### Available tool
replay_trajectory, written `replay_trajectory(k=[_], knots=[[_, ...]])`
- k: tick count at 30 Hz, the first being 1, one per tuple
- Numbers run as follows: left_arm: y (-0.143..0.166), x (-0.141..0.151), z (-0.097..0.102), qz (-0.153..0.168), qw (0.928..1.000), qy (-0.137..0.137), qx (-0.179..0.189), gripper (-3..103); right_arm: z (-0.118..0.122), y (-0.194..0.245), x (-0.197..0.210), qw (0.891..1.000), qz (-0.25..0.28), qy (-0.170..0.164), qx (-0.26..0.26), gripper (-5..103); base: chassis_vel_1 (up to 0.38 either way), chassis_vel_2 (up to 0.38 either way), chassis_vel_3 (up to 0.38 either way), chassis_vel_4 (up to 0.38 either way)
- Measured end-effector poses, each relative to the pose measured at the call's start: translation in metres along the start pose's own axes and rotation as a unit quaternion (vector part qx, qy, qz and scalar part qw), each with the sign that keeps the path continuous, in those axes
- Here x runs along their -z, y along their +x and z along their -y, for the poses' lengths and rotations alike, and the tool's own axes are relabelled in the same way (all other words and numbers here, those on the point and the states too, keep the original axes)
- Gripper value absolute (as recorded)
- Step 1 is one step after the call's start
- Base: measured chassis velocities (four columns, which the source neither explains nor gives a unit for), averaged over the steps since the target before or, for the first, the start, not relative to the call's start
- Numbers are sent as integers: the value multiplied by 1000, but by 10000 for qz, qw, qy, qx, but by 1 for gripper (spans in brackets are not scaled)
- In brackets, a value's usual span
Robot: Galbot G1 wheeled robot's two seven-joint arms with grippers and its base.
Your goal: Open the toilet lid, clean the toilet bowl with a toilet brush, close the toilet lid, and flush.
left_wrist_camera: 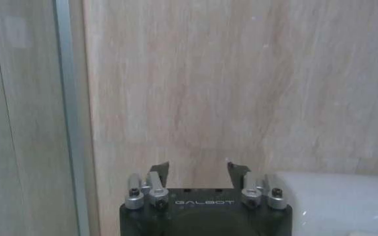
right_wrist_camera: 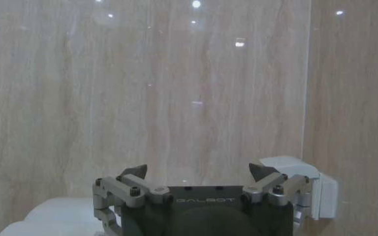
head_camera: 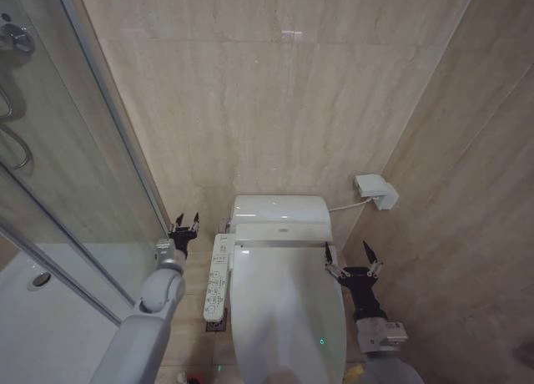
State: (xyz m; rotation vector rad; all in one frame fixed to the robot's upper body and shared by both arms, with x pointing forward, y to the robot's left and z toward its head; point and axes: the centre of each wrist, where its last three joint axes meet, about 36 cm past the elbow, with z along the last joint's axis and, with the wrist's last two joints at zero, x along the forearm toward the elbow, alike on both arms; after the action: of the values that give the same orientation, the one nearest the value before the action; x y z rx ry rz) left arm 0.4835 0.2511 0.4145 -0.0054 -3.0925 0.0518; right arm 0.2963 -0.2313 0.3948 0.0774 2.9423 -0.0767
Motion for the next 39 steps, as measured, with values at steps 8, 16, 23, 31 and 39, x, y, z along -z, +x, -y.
replay_trajectory(k=[8, 16, 23, 31, 39], knots=[[35, 28, 2, 17, 9998, 107, -166, 71, 0, 0, 0, 10000, 0, 0, 0, 100, 0, 0, 0, 0], [76, 30, 1, -93, 9993, 284, -236, 97, 0, 0, 0, 10000, 0, 0, 0, 100, 0, 0, 0, 0], [101, 18, 3, -181, 9991, 331, -200, 100, 0, 0, 0, 10000, 0, 0, 0, 100, 0, 0, 0, 0], [113, 16, 5, -119, 9994, 299, -154, 100, 0, 0, 0, 10000, 0, 0, 0, 100, 0, 0, 0, 0], [119, 13, 3, -30, 9997, 187, -132, 100, 0, 0, 0, 10000, 0, 0, 0, 100, 0, 0, 0, 0]])
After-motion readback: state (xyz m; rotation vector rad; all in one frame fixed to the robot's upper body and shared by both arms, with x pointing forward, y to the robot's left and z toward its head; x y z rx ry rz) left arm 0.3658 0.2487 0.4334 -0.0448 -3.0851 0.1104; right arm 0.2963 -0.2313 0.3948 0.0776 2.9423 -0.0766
